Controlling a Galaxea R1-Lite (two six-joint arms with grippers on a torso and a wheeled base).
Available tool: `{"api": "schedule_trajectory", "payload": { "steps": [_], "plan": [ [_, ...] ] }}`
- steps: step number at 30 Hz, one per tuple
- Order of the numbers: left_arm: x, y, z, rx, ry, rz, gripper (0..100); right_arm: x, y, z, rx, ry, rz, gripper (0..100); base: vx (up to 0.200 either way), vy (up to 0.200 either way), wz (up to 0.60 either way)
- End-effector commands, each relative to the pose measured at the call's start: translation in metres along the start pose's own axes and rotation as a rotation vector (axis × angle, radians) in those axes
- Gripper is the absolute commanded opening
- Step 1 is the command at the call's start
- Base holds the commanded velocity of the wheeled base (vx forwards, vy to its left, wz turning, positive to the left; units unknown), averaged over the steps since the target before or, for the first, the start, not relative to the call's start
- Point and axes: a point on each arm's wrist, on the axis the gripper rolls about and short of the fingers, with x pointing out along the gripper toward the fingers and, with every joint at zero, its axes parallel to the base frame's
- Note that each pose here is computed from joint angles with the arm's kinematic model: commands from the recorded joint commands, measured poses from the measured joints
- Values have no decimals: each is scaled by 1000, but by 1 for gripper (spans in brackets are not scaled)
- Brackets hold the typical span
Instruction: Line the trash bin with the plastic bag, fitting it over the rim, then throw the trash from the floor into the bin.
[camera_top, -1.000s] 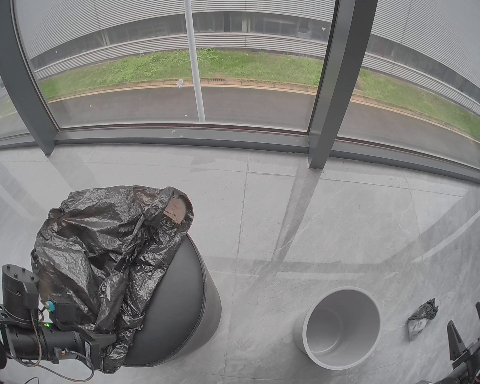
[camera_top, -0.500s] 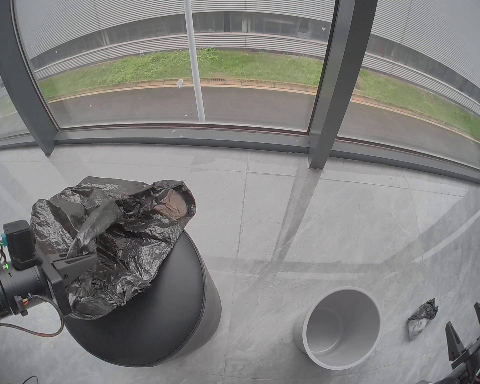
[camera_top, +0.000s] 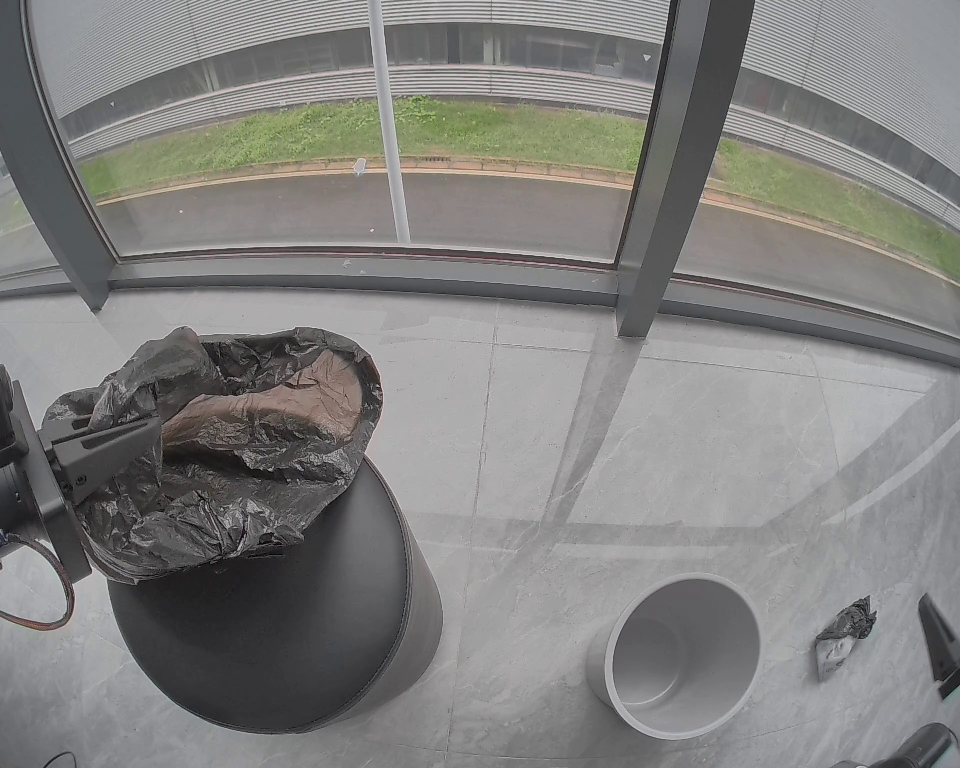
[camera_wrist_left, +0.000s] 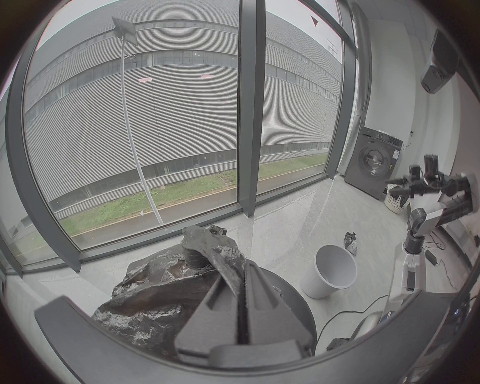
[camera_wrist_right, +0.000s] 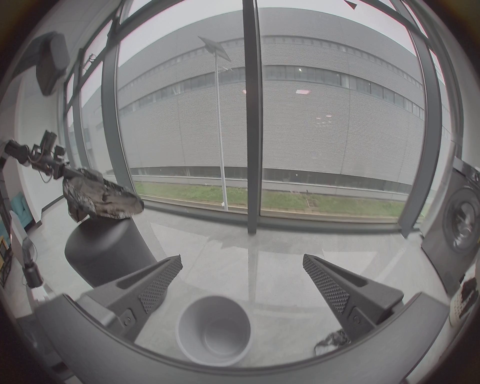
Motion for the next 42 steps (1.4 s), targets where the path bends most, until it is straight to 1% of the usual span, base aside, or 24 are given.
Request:
{"api": "schedule_trajectory", "payload": {
  "steps": [1, 2, 3, 5, 6, 8, 9, 10, 11, 12, 14, 18, 22, 23, 24, 26, 27, 28, 29, 30, 31, 34, 36, 42],
  "plan": [
    [-10, 2, 15, 65, -46, 10, 0, 196, 35, 163, -125, -33, 352, 100, 0, 0, 0],
    [-10, 2, 15, 67, -47, 10, 0, 199, 38, 162, -128, -27, 365, 100, 0, 0, 0],
    [-16, 0, 12, 82, -43, 9, 0, 229, 74, 151, -129, 34, 503, 100, 0, 0, 0],
    [-23, -3, 6, 78, -20, 0, 0, 256, 110, 135, -138, 96, 602, 100, 0, 0, 0],
    [-27, -4, 3, 77, -5, -7, 0, 269, 127, 127, -142, 118, 638, 100, 0, 0, 0],
    [-34, -7, -2, 74, 18, -15, 0, 287, 157, 117, -143, 115, 696, 100, 0, 0, 0],
    [-35, -8, -3, 74, 19, -16, 0, 288, 160, 116, -141, 113, 700, 100, 0, 0, 0],
    [-40, -10, -6, 74, 22, -21, 0, 301, 185, 109, -131, 81, 742, 100, 0, 0, 0],
    [-40, -10, -6, 74, 22, -21, 0, 301, 185, 109, -131, 81, 742, 100, 0, 0, 0],
    [-44, -12, -8, 77, 6, -30, 0, 311, 207, 102, -110, 50, 777, 100, 0, 0, 0],
    [-46, -12, -6, 80, -9, -33, 0, 315, 221, 95, -102, 41, 797, 100, 0, 0, 0],
    [-40, -9, 1, 83, -26, -31, 0, 318, 229, 84, -104, 51, 810, 100, 0, 0, 0],
    [6, 3, 21, 89, -78, -19, 0, 321, 233, 80, -100, 50, 808, 100, 0, 0, 0],
    [7, 3, 21, 89, -79, -19, 0, 321, 232, 80, -100, 48, 808, 100, 0, 0, 0],
    [27, 7, 24, 93, -91, -19, 0, 320, 231, 82, -93, 40, 803, 100, 0, 0, 0],
    [39, 4, 27, 97, -106, -46, 0, 318, 230, 83, -88, 36, 792, 100, 0, 0, 0],
    [39, 4, 27, 97, -106, -46, 0, 318, 230, 83, -88, 36, 792, 100, 0, 0, 0],
    [40, -3, 27, 100, -112, -85, 0, 314, 227, 83, -88, 42, 783, 100, 0, 0, 0],
    [39, -6, 27, 102, -114, -97, 0, 313, 226, 82, -89, 45, 781, 100, 0, 0, 0],
    [37, -14, 25, 107, -120, -136, 0, 311, 224, 79, -92, 57, 782, 100, 0, 0, 0],
    [34, -17, 24, 110, -122, -148, 0, 310, 224, 78, -94, 63, 784, 100, 0, 0, 0],
    [22, -24, 20, 114, -119, -157, 0, 309, 223, 78, -96, 64, 784, 100, 0, 0, 0],
    [3, -28, 15, 117, -99, -176, 0, 310, 224, 77, -96, 65, 786, 100, 0, 0, 0],
    [-41, -28, -5, 119, -31, -181, 0, 311, 224, 80, -92, 53, 790, 100, 0, 0, 0]
  ]
}}
